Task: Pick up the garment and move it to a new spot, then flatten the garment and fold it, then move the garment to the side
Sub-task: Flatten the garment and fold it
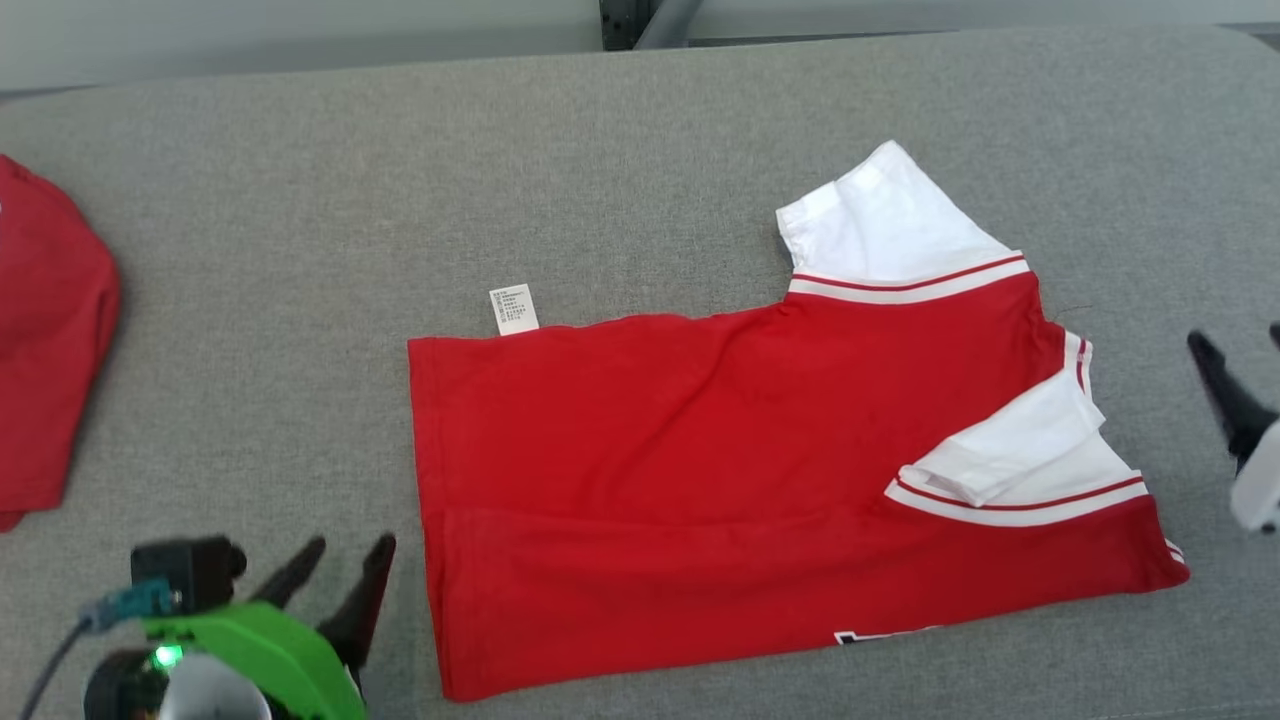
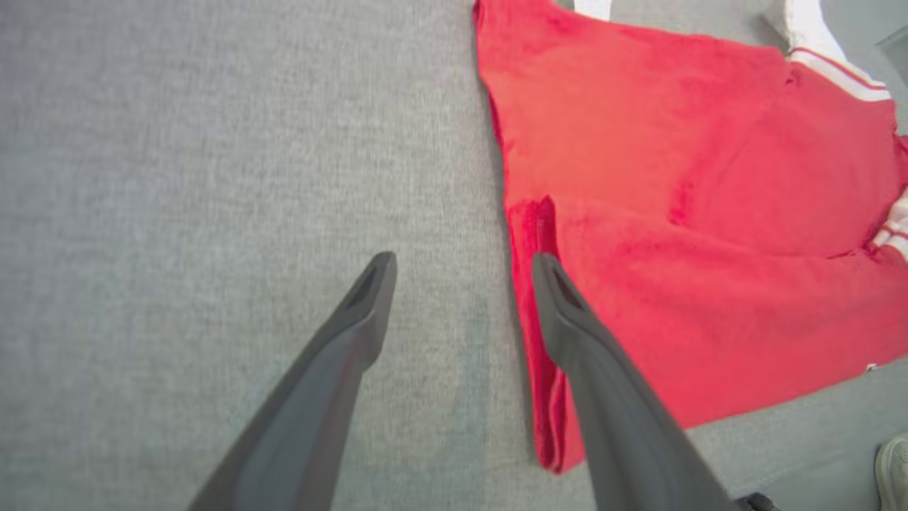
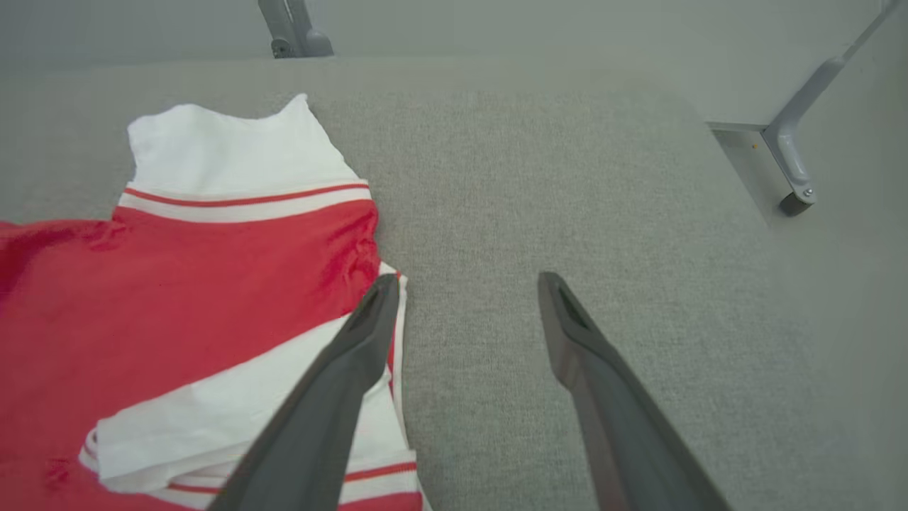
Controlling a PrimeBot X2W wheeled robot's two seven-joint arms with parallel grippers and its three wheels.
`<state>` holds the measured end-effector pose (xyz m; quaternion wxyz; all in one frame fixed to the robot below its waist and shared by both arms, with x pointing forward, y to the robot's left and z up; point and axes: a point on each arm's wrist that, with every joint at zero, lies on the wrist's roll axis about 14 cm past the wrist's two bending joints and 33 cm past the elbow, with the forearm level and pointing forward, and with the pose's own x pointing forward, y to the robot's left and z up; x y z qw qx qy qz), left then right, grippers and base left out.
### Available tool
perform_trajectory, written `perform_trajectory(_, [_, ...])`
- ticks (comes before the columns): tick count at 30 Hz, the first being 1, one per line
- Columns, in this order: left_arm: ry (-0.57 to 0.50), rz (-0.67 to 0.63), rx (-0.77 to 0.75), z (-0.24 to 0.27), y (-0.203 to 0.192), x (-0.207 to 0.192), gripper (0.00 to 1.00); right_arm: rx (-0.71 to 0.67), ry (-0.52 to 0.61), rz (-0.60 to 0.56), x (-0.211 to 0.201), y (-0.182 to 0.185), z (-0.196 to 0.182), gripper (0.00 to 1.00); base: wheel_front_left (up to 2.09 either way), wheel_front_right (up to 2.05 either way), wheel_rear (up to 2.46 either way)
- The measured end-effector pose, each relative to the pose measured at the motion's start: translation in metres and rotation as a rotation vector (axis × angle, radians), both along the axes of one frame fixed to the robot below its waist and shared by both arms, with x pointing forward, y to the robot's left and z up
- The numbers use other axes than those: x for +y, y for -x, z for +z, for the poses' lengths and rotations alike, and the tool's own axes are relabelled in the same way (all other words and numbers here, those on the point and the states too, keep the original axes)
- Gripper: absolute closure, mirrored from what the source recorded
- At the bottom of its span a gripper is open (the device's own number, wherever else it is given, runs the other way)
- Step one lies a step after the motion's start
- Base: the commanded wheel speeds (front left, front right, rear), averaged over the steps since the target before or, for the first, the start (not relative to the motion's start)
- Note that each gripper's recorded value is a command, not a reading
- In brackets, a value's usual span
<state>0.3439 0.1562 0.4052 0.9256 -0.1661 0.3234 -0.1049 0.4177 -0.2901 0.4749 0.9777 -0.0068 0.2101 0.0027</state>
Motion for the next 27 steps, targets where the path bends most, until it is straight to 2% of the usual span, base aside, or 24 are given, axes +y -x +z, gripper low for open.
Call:
perform_trajectory(4, [-0.038,-0.036,-0.103,0.021,-0.059,-0.005,0.00,-0.052,0.027,0.061,0.020,-0.052,0.023,0.00,0.00,0.00,0.00])
perform_trajectory(11, [-0.041,-0.081,-0.098,0.008,-0.133,-0.031,0.00,0.001,0.033,0.163,0.074,-0.139,0.005,0.00,0.00,0.00,0.00])
perform_trajectory(17, [-0.107,-0.143,-0.020,-0.027,-0.151,-0.028,0.00,0.089,0.044,0.220,0.106,-0.184,-0.038,0.00,0.00,0.00,0.00])
perform_trajectory(27, [-0.087,-0.170,0.024,-0.038,-0.146,-0.016,0.00,0.200,0.027,0.296,0.139,-0.198,-0.099,0.00,0.00,0.00,0.00])
